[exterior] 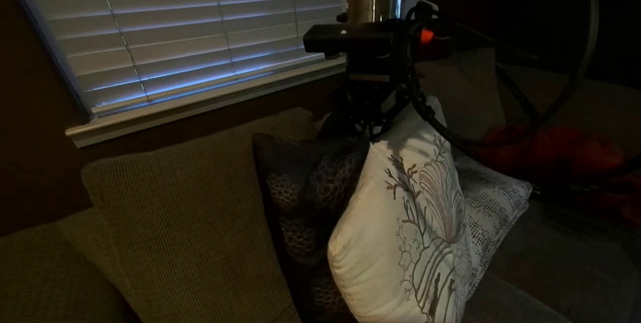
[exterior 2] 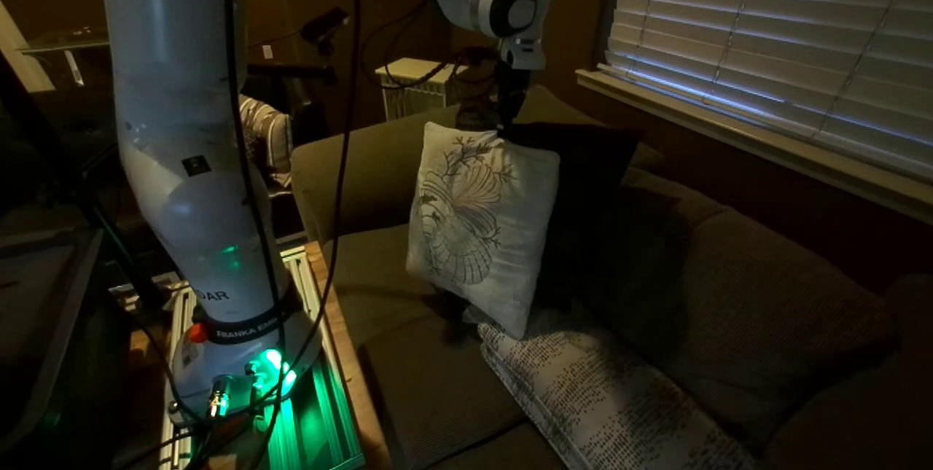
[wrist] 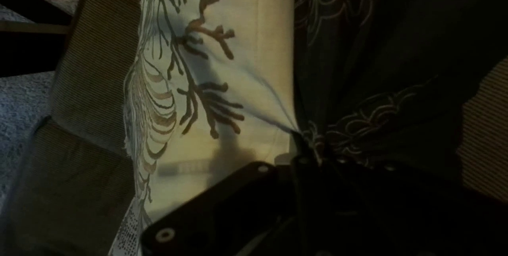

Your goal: Move the black and white pillows to the left

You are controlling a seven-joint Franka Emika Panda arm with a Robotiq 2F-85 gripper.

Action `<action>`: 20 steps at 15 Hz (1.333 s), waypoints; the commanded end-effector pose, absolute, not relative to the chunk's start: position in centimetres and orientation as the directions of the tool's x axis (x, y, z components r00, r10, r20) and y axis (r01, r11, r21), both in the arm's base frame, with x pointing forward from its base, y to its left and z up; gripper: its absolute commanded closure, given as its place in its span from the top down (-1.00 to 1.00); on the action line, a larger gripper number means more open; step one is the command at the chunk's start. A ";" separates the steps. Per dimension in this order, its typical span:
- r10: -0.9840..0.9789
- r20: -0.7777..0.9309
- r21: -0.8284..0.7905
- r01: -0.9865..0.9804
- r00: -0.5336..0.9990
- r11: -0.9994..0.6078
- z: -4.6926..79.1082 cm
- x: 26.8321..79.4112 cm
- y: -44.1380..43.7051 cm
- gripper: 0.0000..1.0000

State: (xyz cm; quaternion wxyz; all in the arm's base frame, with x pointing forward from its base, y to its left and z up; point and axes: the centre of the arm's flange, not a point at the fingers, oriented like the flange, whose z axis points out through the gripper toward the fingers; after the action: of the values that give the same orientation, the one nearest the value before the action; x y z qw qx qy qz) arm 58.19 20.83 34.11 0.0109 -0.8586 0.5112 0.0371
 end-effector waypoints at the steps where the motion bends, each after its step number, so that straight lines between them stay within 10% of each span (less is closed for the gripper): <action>1: -0.888 -0.066 0.009 -0.890 0.455 -0.456 38.5 59.8 23.2 -0.98; 20: -0.852 -0.095 0.106 -0.846 0.515 -0.523 34.8 63.2 26.1 -0.92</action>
State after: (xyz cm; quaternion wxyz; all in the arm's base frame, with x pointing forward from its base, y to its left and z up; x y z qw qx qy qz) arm 63.15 26.10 34.84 -0.0231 -0.8701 0.4878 0.0674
